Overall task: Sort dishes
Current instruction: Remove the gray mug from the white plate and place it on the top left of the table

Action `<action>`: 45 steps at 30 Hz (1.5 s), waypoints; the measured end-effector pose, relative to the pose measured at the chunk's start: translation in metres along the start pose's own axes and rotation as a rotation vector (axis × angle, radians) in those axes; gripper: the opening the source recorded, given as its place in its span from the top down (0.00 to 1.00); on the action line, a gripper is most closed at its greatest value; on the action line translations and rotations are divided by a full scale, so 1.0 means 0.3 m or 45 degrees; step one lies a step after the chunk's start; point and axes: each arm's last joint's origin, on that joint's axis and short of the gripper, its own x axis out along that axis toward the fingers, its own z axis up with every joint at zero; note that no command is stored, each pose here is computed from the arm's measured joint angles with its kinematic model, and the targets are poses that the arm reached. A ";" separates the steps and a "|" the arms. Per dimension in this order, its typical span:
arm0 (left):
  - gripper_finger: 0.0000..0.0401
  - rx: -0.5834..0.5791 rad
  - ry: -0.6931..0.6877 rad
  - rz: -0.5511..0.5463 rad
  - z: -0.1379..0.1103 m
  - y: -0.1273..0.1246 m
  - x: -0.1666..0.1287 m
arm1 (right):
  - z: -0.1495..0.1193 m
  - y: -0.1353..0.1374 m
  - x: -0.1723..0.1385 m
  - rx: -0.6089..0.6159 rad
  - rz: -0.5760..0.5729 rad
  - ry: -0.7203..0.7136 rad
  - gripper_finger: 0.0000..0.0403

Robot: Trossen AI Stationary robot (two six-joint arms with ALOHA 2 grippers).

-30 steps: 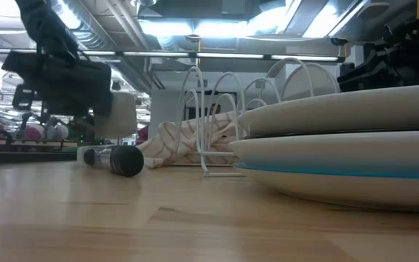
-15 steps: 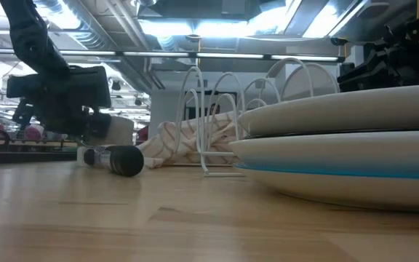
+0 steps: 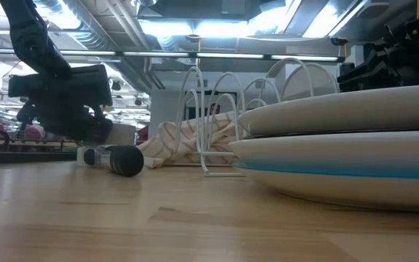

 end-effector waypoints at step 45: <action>0.80 0.559 0.315 -0.391 0.095 -0.113 -0.109 | 0.000 0.000 0.000 0.001 0.001 -0.001 0.67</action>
